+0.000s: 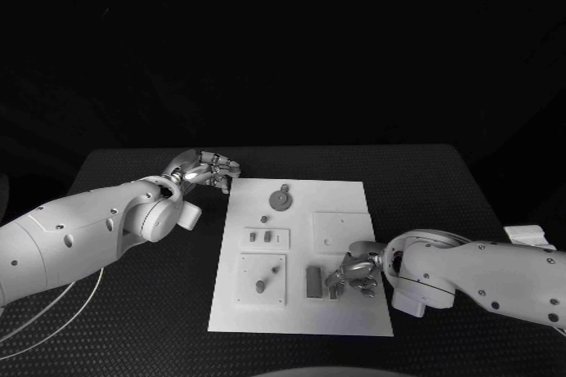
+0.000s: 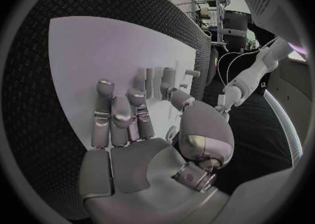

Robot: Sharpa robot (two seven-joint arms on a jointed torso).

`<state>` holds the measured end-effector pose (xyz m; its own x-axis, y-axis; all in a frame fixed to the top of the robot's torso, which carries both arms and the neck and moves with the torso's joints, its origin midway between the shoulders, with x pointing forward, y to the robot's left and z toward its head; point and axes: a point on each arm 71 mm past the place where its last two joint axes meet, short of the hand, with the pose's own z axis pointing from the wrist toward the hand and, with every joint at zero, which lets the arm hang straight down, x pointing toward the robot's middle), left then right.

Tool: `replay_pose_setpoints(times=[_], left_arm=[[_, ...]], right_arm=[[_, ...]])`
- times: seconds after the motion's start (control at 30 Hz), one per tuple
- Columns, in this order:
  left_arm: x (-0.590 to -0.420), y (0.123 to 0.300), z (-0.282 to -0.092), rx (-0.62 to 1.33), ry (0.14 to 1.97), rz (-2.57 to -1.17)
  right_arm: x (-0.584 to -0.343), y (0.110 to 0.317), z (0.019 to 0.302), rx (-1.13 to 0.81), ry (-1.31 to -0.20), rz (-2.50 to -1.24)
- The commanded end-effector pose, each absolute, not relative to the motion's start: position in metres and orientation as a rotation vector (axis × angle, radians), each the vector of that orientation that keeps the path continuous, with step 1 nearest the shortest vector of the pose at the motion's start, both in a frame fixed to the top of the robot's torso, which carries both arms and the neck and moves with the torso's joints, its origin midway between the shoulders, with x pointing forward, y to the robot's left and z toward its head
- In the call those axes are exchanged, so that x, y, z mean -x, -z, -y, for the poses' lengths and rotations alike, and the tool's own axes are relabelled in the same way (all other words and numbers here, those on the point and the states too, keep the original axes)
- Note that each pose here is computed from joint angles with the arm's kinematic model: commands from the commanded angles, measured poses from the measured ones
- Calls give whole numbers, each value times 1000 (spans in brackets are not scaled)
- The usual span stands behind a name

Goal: Assemble the parts on the task board

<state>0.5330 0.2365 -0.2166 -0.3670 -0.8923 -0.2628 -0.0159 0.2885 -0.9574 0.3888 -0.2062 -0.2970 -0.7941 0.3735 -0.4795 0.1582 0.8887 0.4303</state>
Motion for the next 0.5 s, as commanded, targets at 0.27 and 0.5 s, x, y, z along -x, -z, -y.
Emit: replay_pose_setpoints(times=[0.27, 0.5], left_arm=[[-533, 216, -234, 836, 1228, -1650], [-532, 215, -235, 845, 1233, -1643]], right_arm=[[-389, 294, 213, -325, -540, -2447], [-412, 273, 219, -274, -685, -2380]])
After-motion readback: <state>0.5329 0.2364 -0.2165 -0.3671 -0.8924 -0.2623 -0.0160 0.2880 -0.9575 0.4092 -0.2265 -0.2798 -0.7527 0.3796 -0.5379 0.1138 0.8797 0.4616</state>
